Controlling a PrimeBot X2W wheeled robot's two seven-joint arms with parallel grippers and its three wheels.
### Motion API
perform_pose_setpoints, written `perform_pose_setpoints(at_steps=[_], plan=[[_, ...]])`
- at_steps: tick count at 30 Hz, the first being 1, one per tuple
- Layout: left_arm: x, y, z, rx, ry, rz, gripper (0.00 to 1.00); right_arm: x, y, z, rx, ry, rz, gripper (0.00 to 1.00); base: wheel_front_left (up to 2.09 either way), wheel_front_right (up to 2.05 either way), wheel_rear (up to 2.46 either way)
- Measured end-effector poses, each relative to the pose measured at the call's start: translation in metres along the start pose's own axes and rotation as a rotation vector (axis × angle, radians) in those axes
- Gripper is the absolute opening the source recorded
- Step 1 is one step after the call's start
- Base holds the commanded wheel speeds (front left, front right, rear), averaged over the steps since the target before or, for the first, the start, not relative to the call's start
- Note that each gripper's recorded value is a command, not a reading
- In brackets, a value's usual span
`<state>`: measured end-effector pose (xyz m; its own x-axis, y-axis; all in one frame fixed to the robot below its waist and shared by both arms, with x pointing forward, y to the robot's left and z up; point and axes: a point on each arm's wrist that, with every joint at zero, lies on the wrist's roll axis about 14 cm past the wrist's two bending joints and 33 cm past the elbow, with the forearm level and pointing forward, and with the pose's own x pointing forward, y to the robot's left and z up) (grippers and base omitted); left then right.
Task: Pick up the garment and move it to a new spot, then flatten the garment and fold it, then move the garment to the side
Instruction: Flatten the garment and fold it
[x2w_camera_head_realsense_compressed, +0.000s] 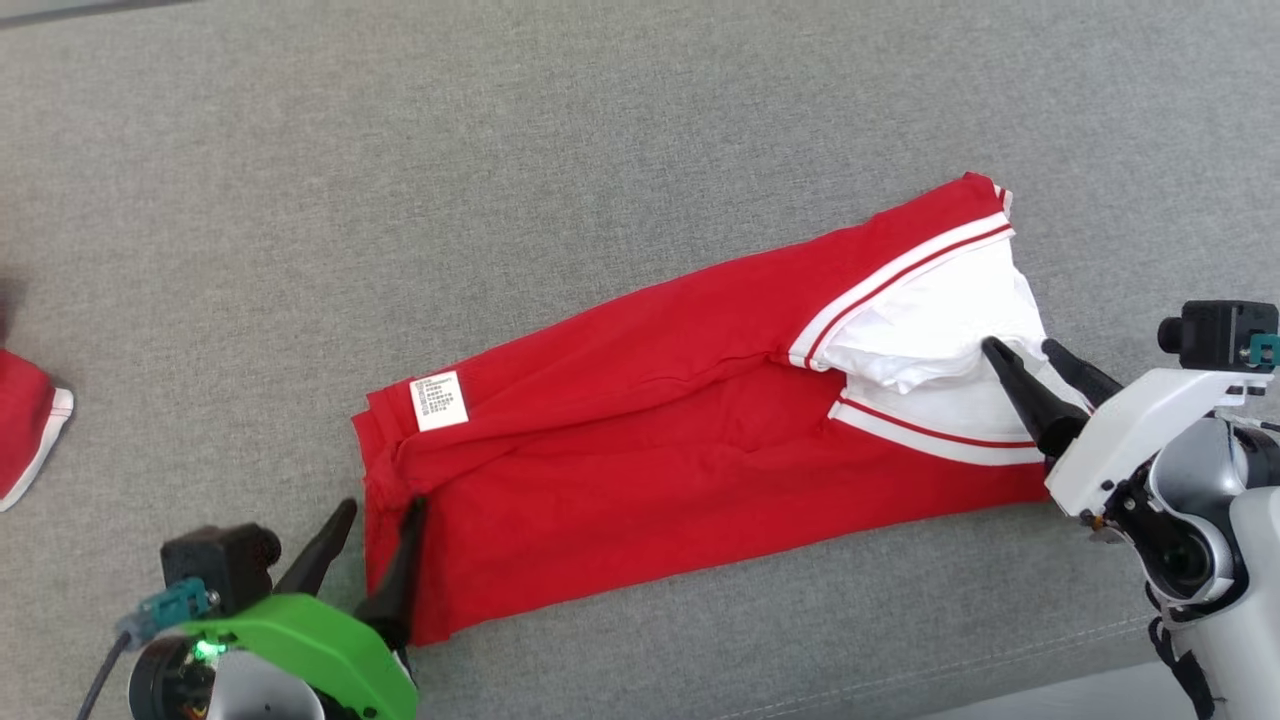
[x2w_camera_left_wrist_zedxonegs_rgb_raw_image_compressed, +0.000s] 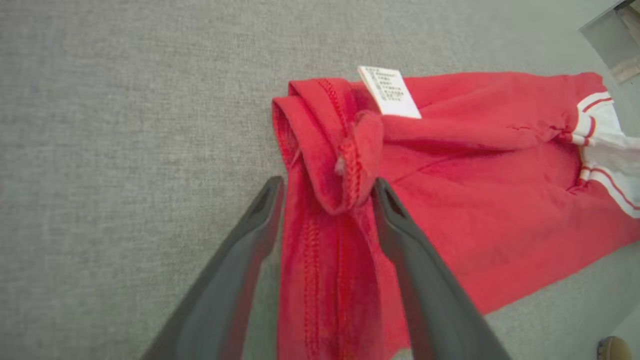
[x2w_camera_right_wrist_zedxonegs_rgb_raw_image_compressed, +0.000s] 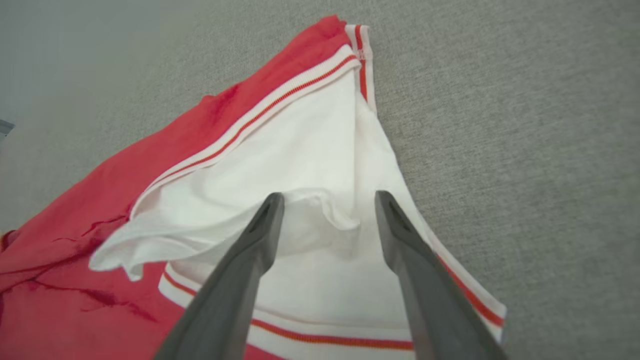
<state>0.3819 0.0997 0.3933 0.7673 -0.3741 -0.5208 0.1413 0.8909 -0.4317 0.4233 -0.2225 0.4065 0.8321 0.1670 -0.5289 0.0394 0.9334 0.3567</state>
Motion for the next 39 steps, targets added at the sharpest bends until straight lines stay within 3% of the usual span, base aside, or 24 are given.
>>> perform_pose_setpoints(at_steps=[4,8,10,20,24,25,26,27,34,39], plan=[[-0.01,0.006,-0.001,0.016,-0.049,0.036,1.0,-0.01,-0.009,0.011,-0.021,0.003,-0.015,1.0,0.0,0.0,0.0],[-0.018,0.013,0.03,0.022,-0.299,0.105,1.0,-0.01,-0.023,0.04,-0.061,-0.038,-0.063,1.0,0.0,0.0,0.0],[-0.019,0.016,0.035,0.059,-0.346,0.126,1.0,-0.002,-0.022,0.042,-0.071,-0.024,-0.07,1.0,0.0,0.0,0.0],[-0.027,0.02,0.054,0.154,-0.504,0.207,1.0,0.034,-0.02,-0.01,-0.106,0.208,-0.098,1.0,0.0,0.0,0.0],[-0.036,0.028,0.057,0.161,-0.536,0.241,1.0,0.04,-0.015,-0.022,-0.072,0.245,-0.081,1.0,0.0,0.0,0.0],[-0.038,0.028,0.06,0.169,-0.551,0.241,1.0,0.041,-0.013,-0.024,-0.049,0.246,-0.074,0.84,0.0,0.0,0.0],[-0.039,0.026,0.061,0.172,-0.559,0.235,1.0,0.041,-0.011,-0.024,-0.032,0.238,-0.067,0.26,0.0,0.0,0.0],[-0.04,0.026,0.062,0.167,-0.567,0.236,1.0,0.042,-0.01,-0.024,-0.014,0.228,-0.064,0.0,0.0,0.0,0.0],[-0.054,0.024,0.058,0.199,-0.579,0.224,1.0,0.033,-0.016,-0.014,0.098,0.135,-0.069,0.0,0.0,0.0,0.0],[-0.067,0.026,0.054,0.201,-0.583,0.223,1.0,0.007,-0.063,0.012,0.119,0.058,-0.18,0.0,0.0,0.0,0.0]])
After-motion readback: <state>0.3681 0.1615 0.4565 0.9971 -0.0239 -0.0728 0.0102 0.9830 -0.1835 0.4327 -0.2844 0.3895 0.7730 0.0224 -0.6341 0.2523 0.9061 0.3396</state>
